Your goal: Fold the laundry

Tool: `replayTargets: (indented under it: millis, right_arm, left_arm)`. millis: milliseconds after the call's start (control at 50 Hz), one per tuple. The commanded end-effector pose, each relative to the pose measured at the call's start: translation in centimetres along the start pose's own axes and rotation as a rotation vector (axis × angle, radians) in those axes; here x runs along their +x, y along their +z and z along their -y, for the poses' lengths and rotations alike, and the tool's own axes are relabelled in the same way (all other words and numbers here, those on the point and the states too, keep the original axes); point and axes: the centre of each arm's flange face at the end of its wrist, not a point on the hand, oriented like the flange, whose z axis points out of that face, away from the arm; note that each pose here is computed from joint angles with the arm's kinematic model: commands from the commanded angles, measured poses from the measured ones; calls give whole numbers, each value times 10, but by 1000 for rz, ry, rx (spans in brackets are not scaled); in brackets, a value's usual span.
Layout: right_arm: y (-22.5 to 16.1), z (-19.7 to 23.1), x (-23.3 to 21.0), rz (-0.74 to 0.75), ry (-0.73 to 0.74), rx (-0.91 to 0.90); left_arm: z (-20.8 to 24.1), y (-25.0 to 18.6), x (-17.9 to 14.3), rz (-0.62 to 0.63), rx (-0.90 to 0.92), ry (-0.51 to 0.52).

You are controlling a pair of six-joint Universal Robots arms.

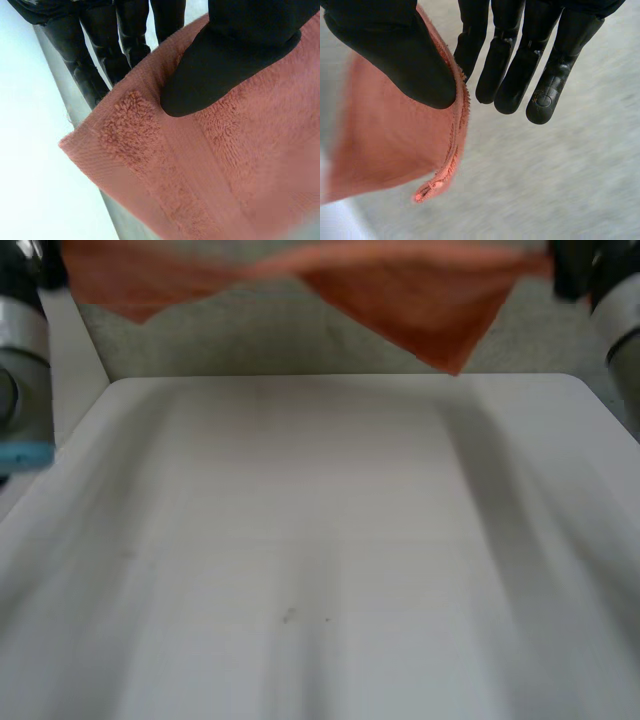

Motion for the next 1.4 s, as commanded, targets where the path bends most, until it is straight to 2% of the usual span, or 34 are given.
replayTargets:
  millis: [20,40,80,140,180,300,420,520,580,620,700,840,900,1000,1060,1160,1220,1260,1400]
  right_arm:
    - [-37,-71,-60,245,53,-217]
    - [-37,-71,-61,246,53,-218]
    - [-52,-102,-84,319,78,-315]
    - [-70,-128,-104,380,91,-411]
    - [-79,-137,-111,408,96,-457]
    - [-104,-148,-110,465,117,-592]
    - [-119,-139,-88,491,109,-684]
    - [-142,-115,-56,556,35,-785]
    - [-164,-99,-39,645,-37,-863]
    - [-181,-79,-27,739,-108,-895]
    - [-191,-69,-20,804,-161,-907]
    - [-171,-85,-18,743,-220,-825]
    - [-163,-98,-22,732,-225,-821]
    - [-127,-139,-35,652,-236,-768]
    - [-118,-144,-41,636,-235,-740]
    - [-90,-168,-75,591,-270,-605]
    - [-82,-176,-79,559,-292,-564]
    - [-66,-192,-84,479,-336,-485]
    - [-45,-203,-97,375,-390,-343]
  left_arm:
    - [-81,-62,13,-48,-332,-78]
    - [-82,-62,13,-48,-333,-78]
    - [-111,-85,17,-58,-431,-77]
    - [-127,-100,21,-68,-491,-76]
    - [-148,-124,25,-81,-583,-70]
    - [-155,-149,25,-94,-667,-52]
    - [-124,-166,8,-85,-723,18]
    - [-95,-184,-13,-59,-805,63]
    - [-68,-197,-22,-74,-870,112]
    - [-48,-211,-31,-98,-975,164]
    - [-37,-222,-35,-129,-1071,184]
    - [-38,-212,-32,-167,-1024,164]
    - [-54,-198,-31,-164,-976,166]
    - [-79,-170,-19,-183,-877,175]
    - [-96,-150,-8,-200,-811,176]
    - [-133,-116,13,-206,-683,186]
    - [-144,-111,17,-199,-662,192]
    - [-163,-103,20,-179,-646,204]
    - [-190,-98,26,-177,-637,205]
